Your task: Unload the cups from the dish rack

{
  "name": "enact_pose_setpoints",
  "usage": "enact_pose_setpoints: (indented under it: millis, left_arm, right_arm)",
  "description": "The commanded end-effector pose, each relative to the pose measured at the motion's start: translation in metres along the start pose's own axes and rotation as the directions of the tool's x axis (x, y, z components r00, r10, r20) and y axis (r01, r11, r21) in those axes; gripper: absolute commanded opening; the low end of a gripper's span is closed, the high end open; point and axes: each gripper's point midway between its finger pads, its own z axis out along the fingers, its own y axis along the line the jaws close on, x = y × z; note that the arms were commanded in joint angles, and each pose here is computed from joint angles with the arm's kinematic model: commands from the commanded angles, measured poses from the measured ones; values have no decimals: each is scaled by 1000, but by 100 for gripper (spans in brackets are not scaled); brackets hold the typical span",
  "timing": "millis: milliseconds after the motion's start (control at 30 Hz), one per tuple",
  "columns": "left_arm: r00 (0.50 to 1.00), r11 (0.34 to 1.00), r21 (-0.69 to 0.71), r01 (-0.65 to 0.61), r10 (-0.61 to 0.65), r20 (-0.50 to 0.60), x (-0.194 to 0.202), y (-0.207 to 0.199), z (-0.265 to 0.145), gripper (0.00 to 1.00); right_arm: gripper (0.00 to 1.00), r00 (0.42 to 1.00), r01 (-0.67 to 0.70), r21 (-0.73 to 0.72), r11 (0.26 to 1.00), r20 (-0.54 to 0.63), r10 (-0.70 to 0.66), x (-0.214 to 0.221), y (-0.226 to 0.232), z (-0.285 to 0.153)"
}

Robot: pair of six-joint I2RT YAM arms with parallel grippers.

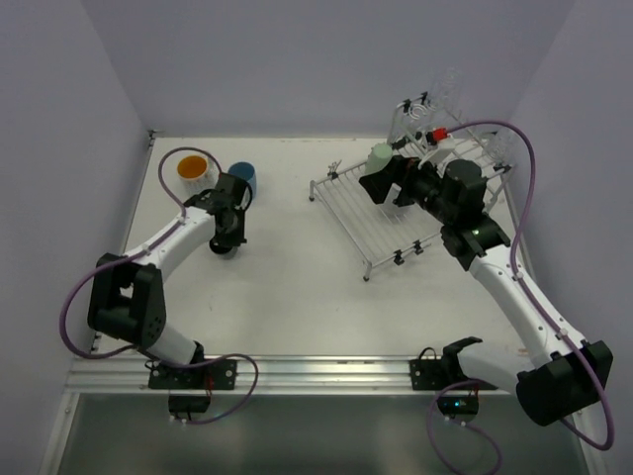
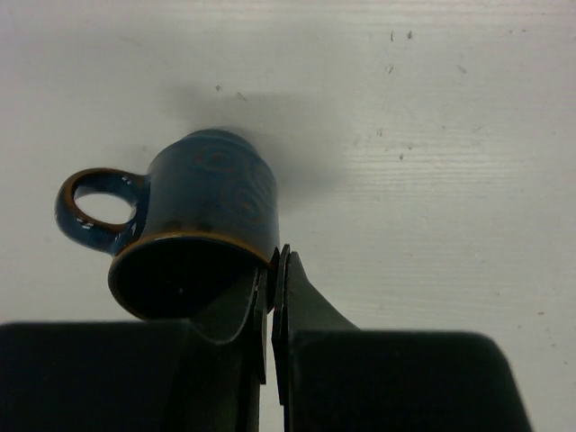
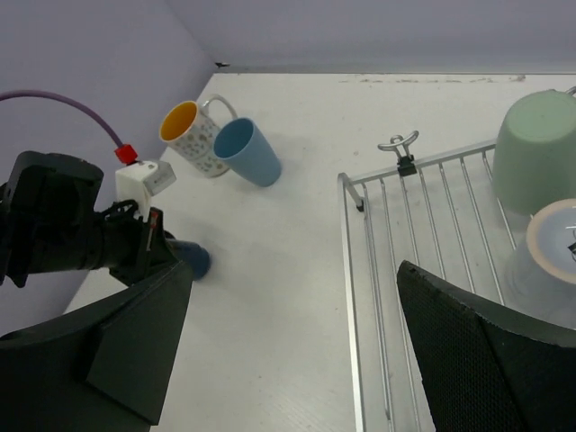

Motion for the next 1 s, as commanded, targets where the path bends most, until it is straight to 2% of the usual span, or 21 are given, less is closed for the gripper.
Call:
enact_pose_setpoints:
  millis: [0, 133, 367, 400, 433, 500, 533, 633, 733, 900, 967]
  left_arm:
    - [1000, 998, -60, -28, 28, 7, -11, 10, 10, 0]
    - [999, 996, -85, -35, 34, -18, -14, 19, 19, 0]
    - [997, 999, -50, -14, 10, -75, -7, 23, 37, 0]
    - [997, 998, -60, -13, 9, -73, -9, 26, 38, 3]
    - [998, 997, -76, -3, -1, -60, -15, 29, 37, 11]
    - [998, 995, -104, 5, -11, -55, -22, 35, 40, 17]
    - [999, 995, -102, 14, -18, -35, -34, 35, 38, 26]
    - [1000, 994, -110, 25, -25, -2, -52, 34, 32, 44]
    - [999, 991, -131, 30, -27, 23, -65, 38, 25, 56]
    - [999, 987, -156, 31, -25, 39, -70, 43, 21, 61]
    - [997, 987, -155, 40, -29, 68, -75, 43, 15, 69]
  right_arm:
    - [99, 996, 70, 51, 996, 48, -73, -22, -3, -9]
    - [99, 997, 66, 58, 996, 39, -68, -20, -6, -7]
    - [99, 998, 55, 53, 997, 31, -57, -18, -5, -5]
    - [99, 998, 53, 47, 997, 25, -55, -17, -5, -5]
    - [99, 998, 52, 39, 998, 24, -53, -16, -3, -4]
    - [99, 998, 48, 33, 998, 26, -48, -17, -2, -4]
    - [99, 999, 45, 29, 999, 18, -45, -15, -3, -2]
    - [99, 999, 42, 48, 998, 10, -43, -13, -7, 1]
    - [99, 999, 53, 99, 994, -7, -53, -10, -19, 5]
    - [99, 998, 60, 175, 983, -18, -58, -6, -35, 9]
    - [99, 997, 71, 213, 974, -24, -67, -4, -44, 10]
